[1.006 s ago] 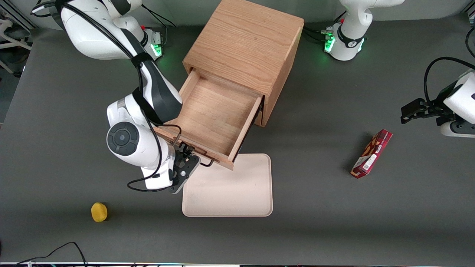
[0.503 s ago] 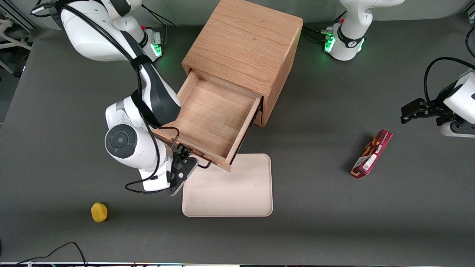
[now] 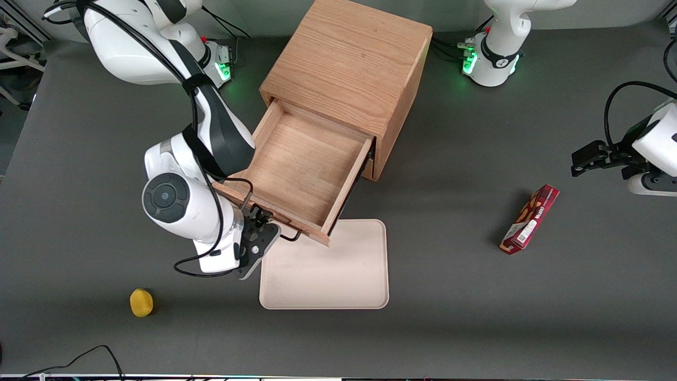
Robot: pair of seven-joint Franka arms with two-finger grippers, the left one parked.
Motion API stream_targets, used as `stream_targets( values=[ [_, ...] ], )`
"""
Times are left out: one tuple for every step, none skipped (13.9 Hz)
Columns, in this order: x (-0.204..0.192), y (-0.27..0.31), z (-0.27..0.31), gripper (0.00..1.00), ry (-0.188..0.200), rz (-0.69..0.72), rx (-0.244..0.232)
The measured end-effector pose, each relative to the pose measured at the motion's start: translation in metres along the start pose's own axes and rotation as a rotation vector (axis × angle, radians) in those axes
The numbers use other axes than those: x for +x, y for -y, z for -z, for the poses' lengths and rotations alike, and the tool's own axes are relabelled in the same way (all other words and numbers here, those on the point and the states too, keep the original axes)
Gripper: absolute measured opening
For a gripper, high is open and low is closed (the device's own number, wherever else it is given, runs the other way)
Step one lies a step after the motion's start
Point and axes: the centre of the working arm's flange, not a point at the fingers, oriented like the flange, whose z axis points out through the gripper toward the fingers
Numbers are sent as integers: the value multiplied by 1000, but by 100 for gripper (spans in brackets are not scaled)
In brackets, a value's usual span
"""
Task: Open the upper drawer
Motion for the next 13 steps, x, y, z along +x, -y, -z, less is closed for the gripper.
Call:
stream_targets(
  values=[
    [-3,-7,12,100,-7,-9,-9],
    [-7,-13,24,100,-8,-18,-12],
    [-11,-17,35,100,-8,-25,-13],
    [-16,-21,46,100,-6,-31,-12],
    [-22,-24,59,100,-2,-39,-11],
    [-32,-29,73,100,4,-48,-8],
    [-52,-40,104,100,-1,-57,-14],
    [-66,-48,125,100,-8,-58,-21],
    [-84,-57,145,100,-11,-49,-26],
    [-106,-68,162,100,-16,-43,-31],
    [-128,-78,175,100,-19,-56,-33],
    [-151,-86,183,100,-17,-80,-32],
    [-175,-93,188,100,-17,-113,-21]
  ],
)
